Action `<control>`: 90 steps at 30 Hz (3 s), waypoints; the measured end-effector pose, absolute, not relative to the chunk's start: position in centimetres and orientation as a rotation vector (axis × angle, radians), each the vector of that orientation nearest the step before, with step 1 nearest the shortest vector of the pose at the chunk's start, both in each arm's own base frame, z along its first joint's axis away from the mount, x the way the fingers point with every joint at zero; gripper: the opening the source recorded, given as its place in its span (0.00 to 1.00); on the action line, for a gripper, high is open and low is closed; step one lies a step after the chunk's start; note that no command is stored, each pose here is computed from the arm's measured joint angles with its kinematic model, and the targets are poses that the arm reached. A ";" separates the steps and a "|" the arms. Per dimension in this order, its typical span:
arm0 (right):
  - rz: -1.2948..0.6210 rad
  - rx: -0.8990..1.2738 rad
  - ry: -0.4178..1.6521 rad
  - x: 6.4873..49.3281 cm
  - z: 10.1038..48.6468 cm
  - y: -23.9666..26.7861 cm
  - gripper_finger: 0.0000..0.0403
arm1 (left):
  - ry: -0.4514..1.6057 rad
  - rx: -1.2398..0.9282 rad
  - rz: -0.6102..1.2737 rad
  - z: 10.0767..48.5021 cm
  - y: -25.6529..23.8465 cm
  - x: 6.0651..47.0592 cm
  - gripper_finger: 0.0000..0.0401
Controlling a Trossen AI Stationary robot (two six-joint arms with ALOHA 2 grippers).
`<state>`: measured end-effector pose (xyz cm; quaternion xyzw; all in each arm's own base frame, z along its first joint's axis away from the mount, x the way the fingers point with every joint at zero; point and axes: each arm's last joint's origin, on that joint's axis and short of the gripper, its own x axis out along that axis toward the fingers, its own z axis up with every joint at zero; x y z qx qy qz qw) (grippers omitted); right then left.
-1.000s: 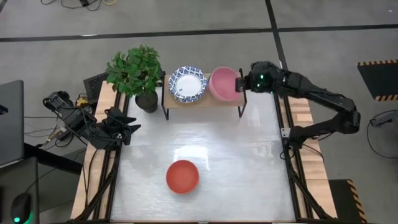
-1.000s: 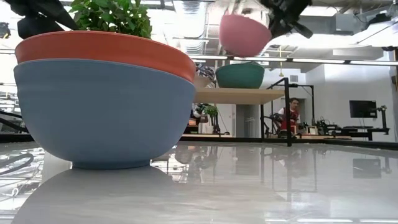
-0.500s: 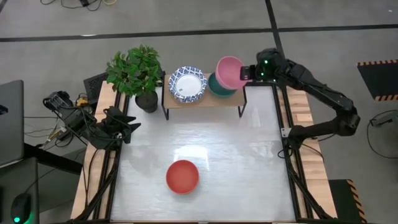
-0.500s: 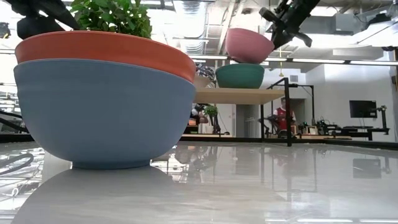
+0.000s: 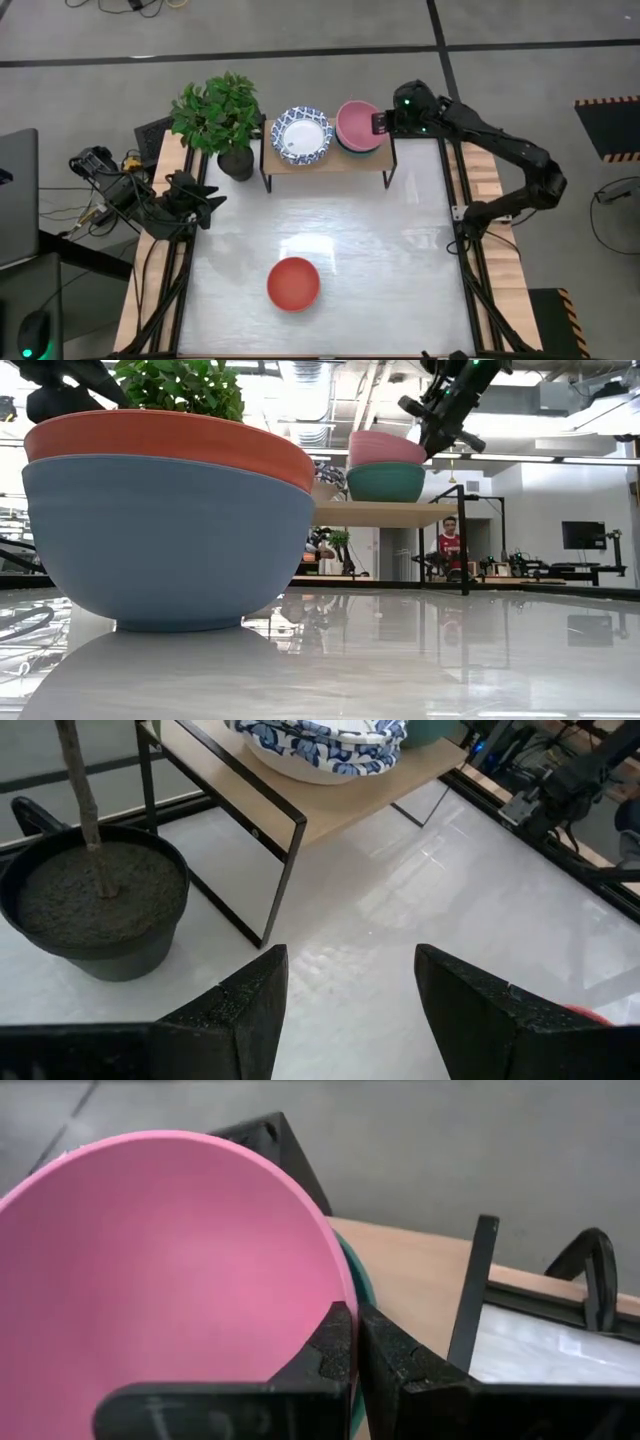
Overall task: Place and stack bowls onto a shelf
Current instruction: Stack the pink bowl on top of the dark green bowl on the shelf, then stack the orange bowl on top of the pink bowl on the shelf
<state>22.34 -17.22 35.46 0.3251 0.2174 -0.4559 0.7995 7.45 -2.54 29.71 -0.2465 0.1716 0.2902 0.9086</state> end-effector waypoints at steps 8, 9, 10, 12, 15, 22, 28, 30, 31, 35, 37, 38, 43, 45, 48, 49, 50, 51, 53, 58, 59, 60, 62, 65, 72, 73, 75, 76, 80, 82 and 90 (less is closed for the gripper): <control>-0.996 0.649 0.527 23.2 35.2 -17.9 0.07 | 0.348 -0.521 0.606 29.7 -2.5 7.4 0.51; -0.998 0.648 0.538 23.2 35.3 -18.0 0.08 | 0.348 -0.521 0.606 29.7 -2.5 7.4 0.51; -0.999 0.647 0.548 23.3 35.3 -18.0 0.10 | 0.348 -0.521 0.606 29.7 -2.5 7.4 0.51; -1.001 0.634 0.565 23.3 35.2 -18.3 0.14 | 0.347 -0.521 0.606 29.7 -2.5 7.4 0.51; -0.994 0.617 0.577 23.4 35.1 -18.3 0.18 | 0.346 -0.520 0.607 29.7 -2.5 7.4 0.51; -0.996 0.586 0.583 23.1 35.3 -18.6 0.25 | 0.335 -0.523 0.614 29.7 -2.5 7.4 0.51; -0.983 0.540 0.514 22.6 37.5 -18.6 0.41 | 0.327 -0.525 0.620 29.7 -2.5 7.4 0.51; -0.975 0.531 0.480 22.5 38.8 -18.5 0.47 | 0.327 -0.524 0.620 29.7 -2.5 7.4 0.51; -0.972 0.531 0.474 22.4 39.3 -18.4 0.49 | 0.327 -0.525 0.620 29.7 -2.5 7.4 0.51; -0.883 0.530 0.442 22.8 41.5 -17.1 0.55 | 0.334 -0.517 0.623 29.7 -2.4 7.4 0.51; -0.805 0.542 0.449 23.5 41.8 -15.9 0.56 | 0.331 -0.525 0.625 29.7 -2.4 7.4 0.51; -0.771 0.552 0.462 23.9 41.8 -15.2 0.56 | 0.330 -0.529 0.626 29.7 -2.4 7.4 0.51; -0.626 0.570 0.545 26.0 41.3 -10.9 0.55 | 0.354 -0.528 0.610 29.6 -2.5 7.4 0.51; -0.575 0.577 0.581 27.1 40.8 -8.8 0.55 | 0.363 -0.527 0.604 29.6 -2.5 7.4 0.51; -0.526 0.581 0.631 29.1 39.7 -5.9 0.55 | 0.385 -0.527 0.589 29.6 -2.6 7.4 0.51; -0.518 0.582 0.646 29.7 39.3 -4.9 0.55 | 0.394 -0.524 0.583 29.5 -2.6 7.4 0.51; -0.510 0.583 0.660 30.2 38.9 -4.0 0.55 | 0.404 -0.523 0.575 29.5 -2.6 7.4 0.51; -0.501 0.583 0.676 30.7 38.5 -3.2 0.55 | 0.413 -0.520 0.568 29.5 -2.6 7.4 0.51; -0.484 0.582 0.709 32.1 37.4 -1.4 0.55 | 0.431 -0.514 0.555 29.5 -2.7 7.4 0.51; -0.485 0.559 0.790 35.3 33.6 2.8 0.55 | 0.452 -0.490 0.537 29.4 -2.7 7.4 0.51; -0.480 0.552 0.811 35.7 32.8 3.6 0.55 | 0.455 -0.479 0.534 29.4 -2.7 7.4 0.51; -0.468 0.546 0.826 36.4 32.0 4.5 0.55 | 0.458 -0.466 0.531 29.4 -2.7 7.4 0.51; -0.440 0.539 0.834 37.4 30.7 5.9 0.55 | 0.464 -0.448 0.525 29.4 -2.7 7.4 0.51; -0.410 0.521 0.849 38.8 28.7 7.6 0.55 | 0.468 -0.456 0.522 29.4 -2.7 7.4 0.51; -0.373 0.500 0.846 40.4 26.4 9.1 0.55 | 0.487 -0.470 0.507 29.4 -2.8 7.4 0.51; -0.367 0.498 0.845 40.5 26.3 9.3 0.55 | 0.485 -0.478 0.509 29.4 -2.8 7.4 0.51; -0.355 0.494 0.841 40.5 26.2 9.8 0.55 | 0.482 -0.488 0.512 29.4 -2.8 7.4 0.51; -0.345 0.495 0.829 40.9 25.9 10.1 0.55 | 0.482 -0.490 0.512 29.4 -2.8 7.4 0.51; -0.336 0.468 0.872 41.1 24.2 11.3 0.55 | 0.490 -0.495 0.507 29.4 -2.8 7.4 0.51; -0.321 0.491 0.849 41.6 23.6 12.2 0.55 | 0.499 -0.501 0.499 29.4 -2.8 7.4 0.51; -0.305 0.482 0.880 41.7 21.5 14.3 0.55 | 0.503 -0.520 0.501 29.3 -2.9 7.4 0.51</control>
